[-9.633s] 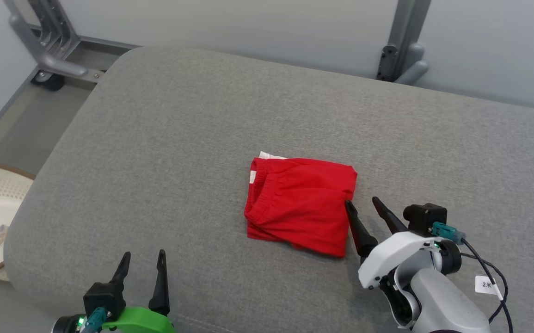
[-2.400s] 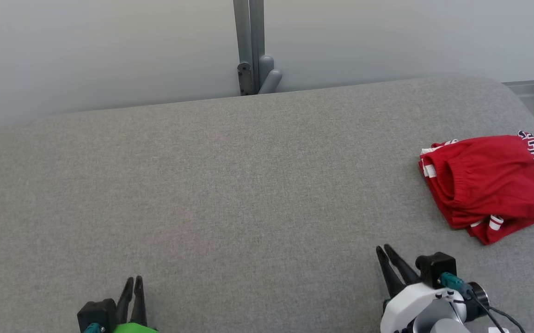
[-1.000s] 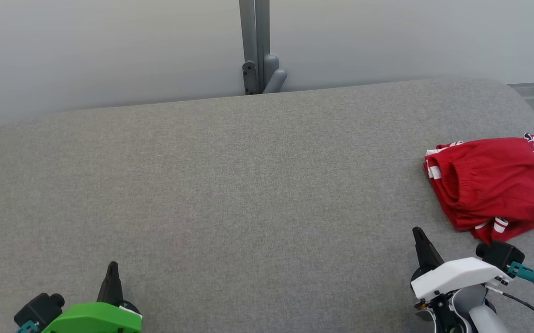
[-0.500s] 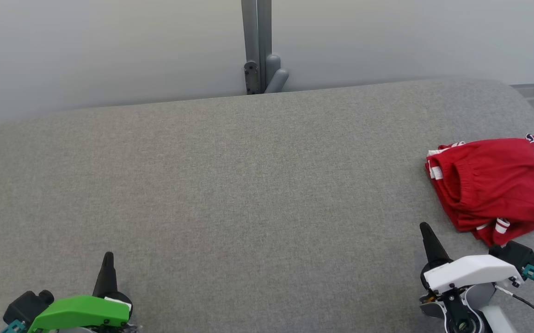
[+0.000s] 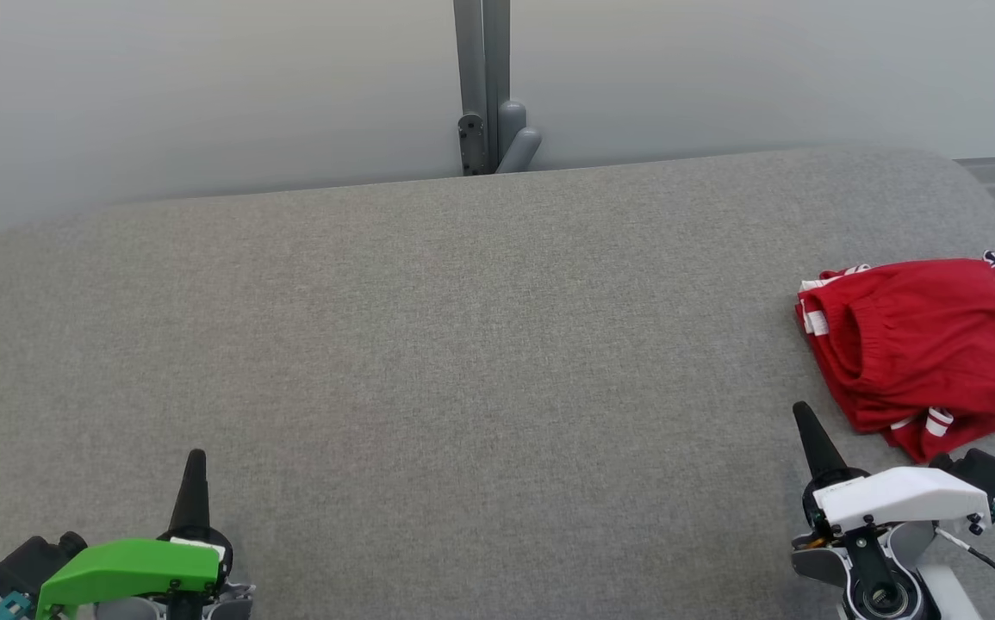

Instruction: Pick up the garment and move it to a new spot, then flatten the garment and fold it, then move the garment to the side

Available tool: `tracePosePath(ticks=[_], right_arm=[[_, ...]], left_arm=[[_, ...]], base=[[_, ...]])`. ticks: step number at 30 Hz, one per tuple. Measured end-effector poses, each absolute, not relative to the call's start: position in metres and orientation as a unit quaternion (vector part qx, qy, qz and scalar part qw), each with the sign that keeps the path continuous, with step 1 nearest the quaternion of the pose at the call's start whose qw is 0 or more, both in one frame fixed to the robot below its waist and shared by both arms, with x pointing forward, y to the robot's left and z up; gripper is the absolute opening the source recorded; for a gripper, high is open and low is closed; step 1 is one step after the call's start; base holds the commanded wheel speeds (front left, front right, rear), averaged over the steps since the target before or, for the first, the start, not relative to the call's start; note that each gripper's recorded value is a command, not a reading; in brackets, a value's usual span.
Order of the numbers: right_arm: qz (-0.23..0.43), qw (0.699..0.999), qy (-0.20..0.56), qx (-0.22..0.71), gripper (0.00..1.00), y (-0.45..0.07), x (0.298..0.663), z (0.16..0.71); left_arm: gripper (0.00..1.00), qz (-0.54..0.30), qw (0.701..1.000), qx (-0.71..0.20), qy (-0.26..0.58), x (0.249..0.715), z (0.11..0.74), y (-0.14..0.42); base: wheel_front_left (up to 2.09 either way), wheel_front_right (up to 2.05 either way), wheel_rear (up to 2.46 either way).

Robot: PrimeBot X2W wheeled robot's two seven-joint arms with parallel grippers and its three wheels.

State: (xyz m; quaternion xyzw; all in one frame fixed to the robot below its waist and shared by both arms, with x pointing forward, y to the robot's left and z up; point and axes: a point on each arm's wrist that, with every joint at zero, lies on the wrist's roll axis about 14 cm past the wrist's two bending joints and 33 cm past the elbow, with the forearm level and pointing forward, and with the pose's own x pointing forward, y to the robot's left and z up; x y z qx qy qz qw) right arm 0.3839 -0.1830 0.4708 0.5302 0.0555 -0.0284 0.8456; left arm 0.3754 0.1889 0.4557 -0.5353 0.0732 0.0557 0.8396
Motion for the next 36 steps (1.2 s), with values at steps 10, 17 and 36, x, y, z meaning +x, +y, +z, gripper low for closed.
tracePosePath(ticks=[10,17,36], right_arm=[[-0.025,0.817,0.045,0.575,0.00,-0.186,0.386,0.479],[-0.023,0.799,0.037,0.600,0.00,-0.188,0.387,0.483],[-0.012,0.752,0.018,0.659,0.00,-0.193,0.390,0.496]], left_arm=[[0.00,0.051,0.812,-0.579,0.060,0.377,0.463,0.192],[0.00,0.045,0.794,-0.604,0.050,0.380,0.471,0.194],[0.00,0.026,0.749,-0.661,0.026,0.384,0.488,0.197]], base=[[0.00,0.00,0.00],[0.00,0.00,0.00],[0.00,0.00,0.00]])
